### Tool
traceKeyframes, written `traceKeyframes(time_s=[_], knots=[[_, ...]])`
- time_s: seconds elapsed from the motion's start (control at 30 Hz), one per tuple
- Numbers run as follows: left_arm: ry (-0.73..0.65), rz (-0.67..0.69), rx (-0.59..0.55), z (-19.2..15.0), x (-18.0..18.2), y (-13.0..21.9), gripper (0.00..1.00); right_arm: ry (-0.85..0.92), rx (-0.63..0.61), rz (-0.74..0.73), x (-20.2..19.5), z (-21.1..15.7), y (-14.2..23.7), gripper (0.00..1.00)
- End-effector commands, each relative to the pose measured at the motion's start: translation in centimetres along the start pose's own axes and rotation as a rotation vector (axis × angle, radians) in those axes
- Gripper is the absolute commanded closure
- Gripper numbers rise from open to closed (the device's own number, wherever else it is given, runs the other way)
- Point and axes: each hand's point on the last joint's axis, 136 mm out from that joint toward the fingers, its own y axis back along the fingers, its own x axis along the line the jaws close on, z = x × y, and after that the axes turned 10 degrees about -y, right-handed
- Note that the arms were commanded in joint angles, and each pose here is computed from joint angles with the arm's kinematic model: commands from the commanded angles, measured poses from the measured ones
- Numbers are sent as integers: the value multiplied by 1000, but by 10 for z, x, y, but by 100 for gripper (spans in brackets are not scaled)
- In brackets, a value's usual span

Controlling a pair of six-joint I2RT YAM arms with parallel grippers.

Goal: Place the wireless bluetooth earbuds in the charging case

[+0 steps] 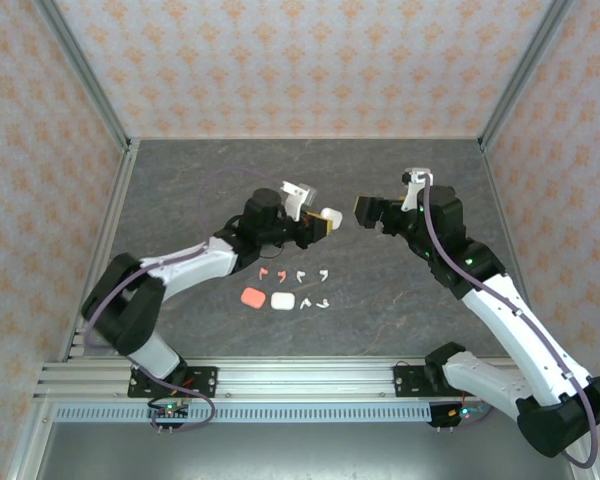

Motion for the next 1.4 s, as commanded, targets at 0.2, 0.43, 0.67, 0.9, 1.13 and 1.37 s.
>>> traceKeyframes(time_s=[0.2, 0.43, 0.67, 0.9, 1.13, 1.37], knots=[[274, 129, 83, -35, 49, -56, 100, -44, -2, -114, -26, -8, -1, 1], [347, 223, 158, -68, 78, -78, 100, -44, 12, -125, -29, -14, -5, 1], [394, 265, 209, -92, 91, -87, 86, -34, 17, -141, -32, -14, -3, 1], [367, 313, 228, -94, 96, -77, 57, -18, 32, -166, -37, -18, -4, 1], [307, 363, 206, -69, 94, -55, 41, 45, 110, -175, -37, -27, -10, 1], [273, 402, 130, -25, 94, -5, 29, 151, 336, -4, -8, -73, -20, 3]])
